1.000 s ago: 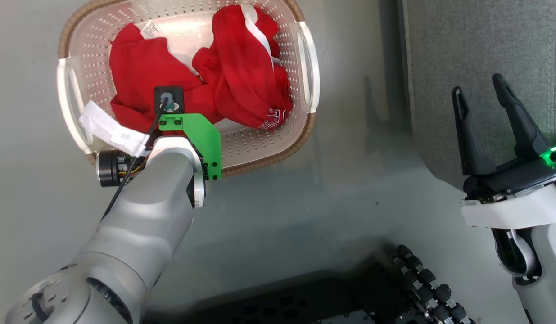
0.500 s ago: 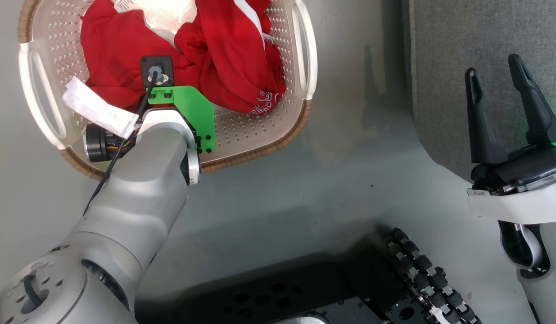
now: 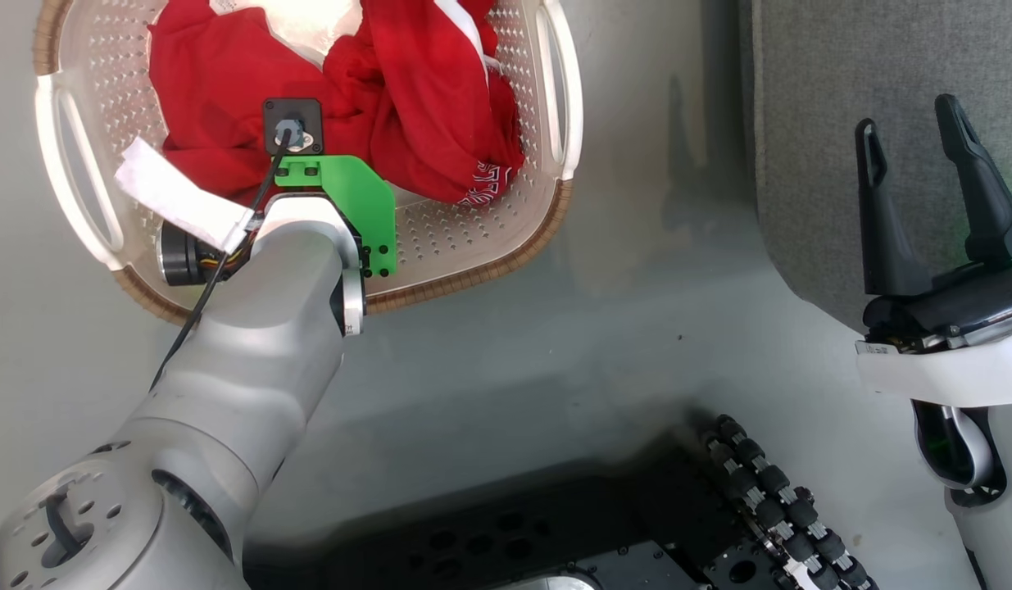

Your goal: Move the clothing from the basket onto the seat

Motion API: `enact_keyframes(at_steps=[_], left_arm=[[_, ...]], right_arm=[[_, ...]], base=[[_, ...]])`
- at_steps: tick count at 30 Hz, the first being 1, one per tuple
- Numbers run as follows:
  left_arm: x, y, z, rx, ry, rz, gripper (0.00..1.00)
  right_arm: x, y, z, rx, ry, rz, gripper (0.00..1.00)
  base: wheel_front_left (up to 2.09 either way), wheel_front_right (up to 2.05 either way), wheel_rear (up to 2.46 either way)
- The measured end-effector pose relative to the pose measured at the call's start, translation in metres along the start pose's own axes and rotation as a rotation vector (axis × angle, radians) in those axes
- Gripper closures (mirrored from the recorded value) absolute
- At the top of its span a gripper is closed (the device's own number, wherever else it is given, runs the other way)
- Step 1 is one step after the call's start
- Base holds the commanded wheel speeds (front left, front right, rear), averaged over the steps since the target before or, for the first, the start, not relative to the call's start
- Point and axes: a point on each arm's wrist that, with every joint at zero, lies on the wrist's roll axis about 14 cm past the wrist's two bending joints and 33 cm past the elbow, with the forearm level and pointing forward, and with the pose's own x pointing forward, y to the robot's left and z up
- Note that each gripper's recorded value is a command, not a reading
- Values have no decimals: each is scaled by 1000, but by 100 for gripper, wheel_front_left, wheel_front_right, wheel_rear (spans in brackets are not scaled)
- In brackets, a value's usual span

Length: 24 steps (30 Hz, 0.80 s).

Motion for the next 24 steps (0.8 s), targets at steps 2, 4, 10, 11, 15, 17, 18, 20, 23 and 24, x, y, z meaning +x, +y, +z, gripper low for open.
enact_keyframes(at_steps=[2, 4, 10, 11, 15, 17, 18, 20, 23, 24], left_arm=[[-3, 1, 3, -8, -12, 1, 100], [-8, 2, 6, -13, -29, 1, 100], [-32, 1, 11, -32, -95, -16, 100], [-36, 1, 12, -36, -108, -16, 100], [-58, 5, 18, -44, -175, -15, 100], [-71, 8, 21, -49, -210, -14, 100], [-76, 10, 22, -48, -225, -9, 100], [-90, 13, 28, -44, -269, -8, 100], [-110, 16, 38, -46, -327, -6, 100], [-117, 17, 43, -47, -350, -9, 100]], right_arm=[[0, 1, 3, 0, -7, 0, 0], [0, 2, 8, 2, -20, 2, 0], [-6, 5, 31, -8, -66, 9, 0], [-8, 7, 35, -10, -74, 12, 0], [-15, 14, 53, -20, -111, 27, 0], [-21, 18, 61, -20, -128, 34, 0], [-24, 20, 65, -17, -135, 36, 0], [-30, 26, 73, -19, -153, 46, 0], [-39, 35, 85, -18, -180, 61, 0], [-42, 38, 89, -15, -192, 66, 0]], base=[[0, 0, 0], [0, 0, 0], [0, 0, 0], [0, 0, 0], [0, 0, 0], [0, 0, 0], [0, 0, 0], [0, 0, 0], [0, 0, 0], [0, 0, 0]])
